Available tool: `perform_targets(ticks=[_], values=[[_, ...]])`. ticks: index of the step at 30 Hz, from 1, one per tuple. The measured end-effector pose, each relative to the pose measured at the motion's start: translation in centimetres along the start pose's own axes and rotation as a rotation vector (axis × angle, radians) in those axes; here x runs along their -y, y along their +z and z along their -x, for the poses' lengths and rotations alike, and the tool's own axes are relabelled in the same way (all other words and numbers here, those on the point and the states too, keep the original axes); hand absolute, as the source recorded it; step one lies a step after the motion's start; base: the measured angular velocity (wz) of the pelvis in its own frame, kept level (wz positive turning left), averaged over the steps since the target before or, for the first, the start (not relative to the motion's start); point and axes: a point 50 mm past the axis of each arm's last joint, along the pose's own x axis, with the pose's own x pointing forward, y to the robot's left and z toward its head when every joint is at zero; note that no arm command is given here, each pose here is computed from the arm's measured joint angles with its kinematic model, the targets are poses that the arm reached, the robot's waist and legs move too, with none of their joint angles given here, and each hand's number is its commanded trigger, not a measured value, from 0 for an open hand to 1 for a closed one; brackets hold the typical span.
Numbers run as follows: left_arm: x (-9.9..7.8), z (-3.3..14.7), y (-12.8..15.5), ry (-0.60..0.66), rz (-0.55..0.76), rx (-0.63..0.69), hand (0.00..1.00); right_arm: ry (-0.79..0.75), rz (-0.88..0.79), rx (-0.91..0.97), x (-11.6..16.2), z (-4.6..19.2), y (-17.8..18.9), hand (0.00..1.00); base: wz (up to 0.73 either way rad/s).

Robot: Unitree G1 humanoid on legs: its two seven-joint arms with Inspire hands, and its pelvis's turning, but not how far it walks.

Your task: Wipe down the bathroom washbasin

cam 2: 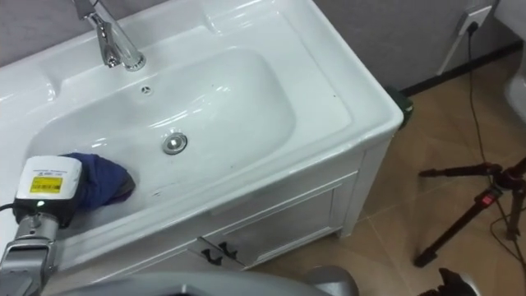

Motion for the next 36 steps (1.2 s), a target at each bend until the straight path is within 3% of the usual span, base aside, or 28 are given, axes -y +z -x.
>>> perform_targets(ticks=[9,17,26,36], values=[[-2.4,-1.5,-0.9,0.122,0.158,-0.068,1.00,-0.015,-0.087,0.017,0.0,0.0,0.0,0.00,0.26],[-6.6,-2.7,-3.8,0.325,0.212,-0.178,1.00,0.004,-0.075,-0.023,-1.1,0.2,-1.6,0.00,0.26],[-11.0,-2.4,-6.2,0.560,0.241,-0.249,1.00,0.035,-0.077,-0.024,-2.3,0.4,-2.0,0.00,0.07],[-11.4,-2.2,-6.2,0.605,0.242,-0.238,1.00,0.036,-0.086,-0.011,-2.4,0.4,-2.0,0.00,0.01]])
